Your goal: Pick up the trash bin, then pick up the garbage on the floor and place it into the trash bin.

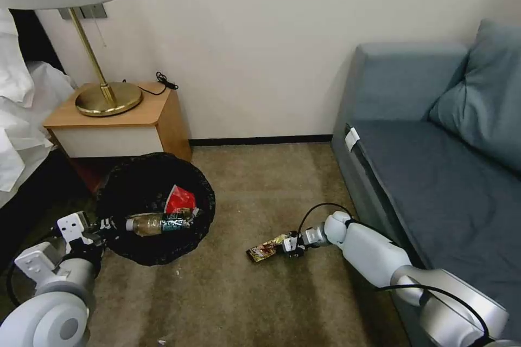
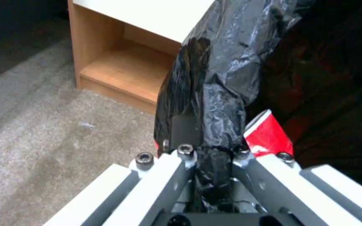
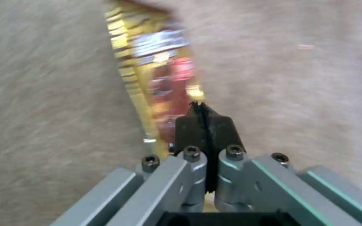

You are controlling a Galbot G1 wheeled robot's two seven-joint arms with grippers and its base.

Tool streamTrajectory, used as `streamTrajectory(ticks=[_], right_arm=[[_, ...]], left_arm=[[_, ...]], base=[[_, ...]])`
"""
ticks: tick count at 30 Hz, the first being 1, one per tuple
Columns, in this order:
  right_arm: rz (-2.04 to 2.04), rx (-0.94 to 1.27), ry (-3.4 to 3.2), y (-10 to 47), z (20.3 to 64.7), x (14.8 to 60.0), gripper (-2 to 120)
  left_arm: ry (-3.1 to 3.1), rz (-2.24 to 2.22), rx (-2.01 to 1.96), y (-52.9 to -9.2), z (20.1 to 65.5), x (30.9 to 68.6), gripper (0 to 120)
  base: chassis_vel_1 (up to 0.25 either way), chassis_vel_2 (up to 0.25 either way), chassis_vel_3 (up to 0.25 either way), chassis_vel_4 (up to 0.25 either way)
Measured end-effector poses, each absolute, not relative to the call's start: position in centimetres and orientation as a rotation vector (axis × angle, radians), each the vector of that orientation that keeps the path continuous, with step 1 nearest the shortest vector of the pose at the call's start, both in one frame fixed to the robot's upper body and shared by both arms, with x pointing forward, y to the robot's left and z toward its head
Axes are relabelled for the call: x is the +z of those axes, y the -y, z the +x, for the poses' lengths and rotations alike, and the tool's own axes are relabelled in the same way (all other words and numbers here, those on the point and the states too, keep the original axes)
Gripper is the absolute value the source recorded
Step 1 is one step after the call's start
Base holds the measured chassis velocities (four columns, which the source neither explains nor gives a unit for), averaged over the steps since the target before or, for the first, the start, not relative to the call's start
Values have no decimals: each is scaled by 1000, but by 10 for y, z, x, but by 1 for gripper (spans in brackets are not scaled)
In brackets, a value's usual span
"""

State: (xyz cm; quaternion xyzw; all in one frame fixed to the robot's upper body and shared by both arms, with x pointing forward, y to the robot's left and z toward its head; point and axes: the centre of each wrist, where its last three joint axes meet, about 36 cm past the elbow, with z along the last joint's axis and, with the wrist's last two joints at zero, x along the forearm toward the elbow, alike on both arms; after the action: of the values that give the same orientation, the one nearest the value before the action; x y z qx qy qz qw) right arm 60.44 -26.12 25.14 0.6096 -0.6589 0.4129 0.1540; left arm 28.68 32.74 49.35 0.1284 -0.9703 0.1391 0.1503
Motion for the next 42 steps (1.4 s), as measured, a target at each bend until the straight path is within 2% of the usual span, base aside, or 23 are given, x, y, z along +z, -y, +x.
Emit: streamTrajectory(ticks=[6, 8, 13, 16, 24, 29, 32, 34, 38, 39, 40, 41, 42], right_arm=[[1652, 1040, 2114, 302, 602, 278, 0], [1552, 918, 2329, 329, 589, 305, 0], [1475, 708, 2539, 341, 572, 331, 0], [1479, 525, 2706, 339, 554, 361, 0], [1497, 333, 2967, 327, 544, 423, 0], [1654, 70, 3049, 286, 537, 467, 0], [1701, 36, 3033, 272, 535, 474, 0], [1809, -8, 2983, 242, 530, 481, 0], [1856, 14, 2924, 227, 526, 478, 0], [1825, 77, 2919, 228, 526, 471, 0], [1741, 250, 2895, 244, 531, 448, 0], [1741, 250, 2895, 244, 531, 448, 0], [1717, 364, 2841, 260, 535, 429, 2]], left_arm=[[2786, 372, 396, -326, 286, 492, 1], [2790, 375, 395, -326, 285, 492, 1], [2798, 374, 388, -327, 286, 493, 1], [2798, 379, 387, -330, 288, 490, 1], [2794, 379, 388, -331, 291, 486, 1], [2787, 388, 404, -335, 297, 478, 1], [2784, 390, 410, -335, 299, 475, 1], [2780, 391, 422, -336, 303, 471, 1], [2779, 389, 431, -337, 305, 470, 1], [2779, 388, 432, -338, 305, 470, 1], [2779, 388, 430, -339, 306, 470, 1], [2779, 388, 430, -339, 306, 470, 1], [2780, 389, 428, -340, 306, 471, 1]], base=[[0, 0, 0, 0], [0, 0, 0, 0], [0, 0, 0, 0], [0, 0, 0, 0], [0, 0, 0, 0], [0, 0, 0, 0], [0, 0, 0, 0], [0, 0, 0, 0], [0, 0, 0, 0], [0, 0, 0, 0], [0, 0, 0, 0], [0, 0, 0, 0], [0, 0, 0, 0]])
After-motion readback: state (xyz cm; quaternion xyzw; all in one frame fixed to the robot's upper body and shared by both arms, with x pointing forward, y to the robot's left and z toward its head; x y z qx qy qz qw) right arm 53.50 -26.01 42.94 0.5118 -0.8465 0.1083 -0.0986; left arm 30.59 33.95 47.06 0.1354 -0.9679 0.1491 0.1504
